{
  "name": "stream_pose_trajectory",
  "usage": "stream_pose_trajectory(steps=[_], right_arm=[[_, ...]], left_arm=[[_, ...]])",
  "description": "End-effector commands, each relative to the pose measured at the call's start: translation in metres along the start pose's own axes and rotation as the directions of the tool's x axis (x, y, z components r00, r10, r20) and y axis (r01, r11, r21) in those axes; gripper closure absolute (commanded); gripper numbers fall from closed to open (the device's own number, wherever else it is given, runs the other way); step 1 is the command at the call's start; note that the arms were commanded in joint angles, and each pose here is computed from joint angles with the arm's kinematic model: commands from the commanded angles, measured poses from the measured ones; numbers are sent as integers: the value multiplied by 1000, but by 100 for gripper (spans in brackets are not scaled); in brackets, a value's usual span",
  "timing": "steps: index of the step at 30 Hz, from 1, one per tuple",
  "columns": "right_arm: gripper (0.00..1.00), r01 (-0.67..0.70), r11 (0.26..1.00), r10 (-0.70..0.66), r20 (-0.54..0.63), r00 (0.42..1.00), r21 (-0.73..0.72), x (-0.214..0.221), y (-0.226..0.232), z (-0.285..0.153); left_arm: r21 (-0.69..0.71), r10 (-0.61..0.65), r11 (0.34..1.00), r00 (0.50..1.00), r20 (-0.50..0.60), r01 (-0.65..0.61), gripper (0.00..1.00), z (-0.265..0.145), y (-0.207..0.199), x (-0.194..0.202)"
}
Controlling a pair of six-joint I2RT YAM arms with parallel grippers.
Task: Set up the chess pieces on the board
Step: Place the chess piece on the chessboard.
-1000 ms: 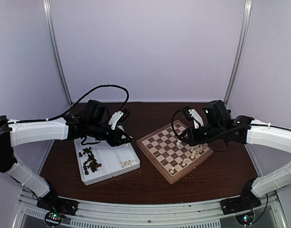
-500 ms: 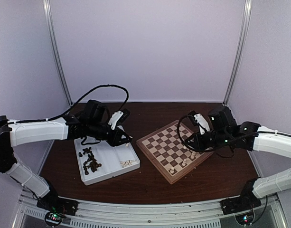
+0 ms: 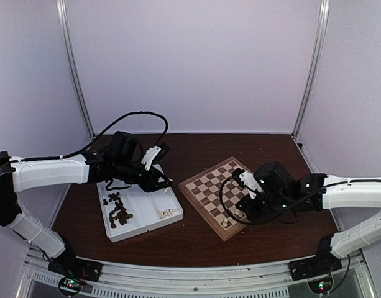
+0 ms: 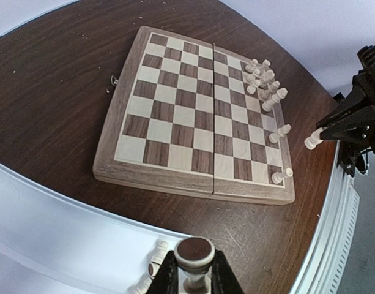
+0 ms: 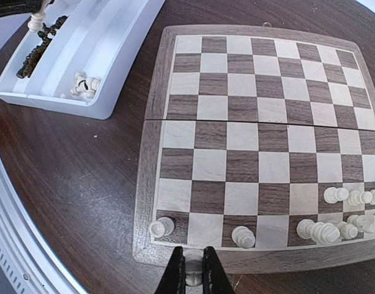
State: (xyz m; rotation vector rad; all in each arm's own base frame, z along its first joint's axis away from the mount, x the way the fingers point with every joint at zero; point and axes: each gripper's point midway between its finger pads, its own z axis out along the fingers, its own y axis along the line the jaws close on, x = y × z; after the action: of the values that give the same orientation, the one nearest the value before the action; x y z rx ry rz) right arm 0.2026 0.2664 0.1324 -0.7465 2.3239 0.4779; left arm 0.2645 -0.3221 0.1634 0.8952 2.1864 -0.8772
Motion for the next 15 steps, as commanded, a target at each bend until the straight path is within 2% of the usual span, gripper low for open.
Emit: stream_pose_trajectory(steps=[1,15], right_arm=[[100,13,999,-16,50,999,52,-3,-5,9],[100,55,997,-58,60,997,58,7,-1,29]], left_arm=[[12,1,1000,999,32,-1,100,-9,-3,-6],[4,0,1000,1000,29,0,100,-11,-3,-5]])
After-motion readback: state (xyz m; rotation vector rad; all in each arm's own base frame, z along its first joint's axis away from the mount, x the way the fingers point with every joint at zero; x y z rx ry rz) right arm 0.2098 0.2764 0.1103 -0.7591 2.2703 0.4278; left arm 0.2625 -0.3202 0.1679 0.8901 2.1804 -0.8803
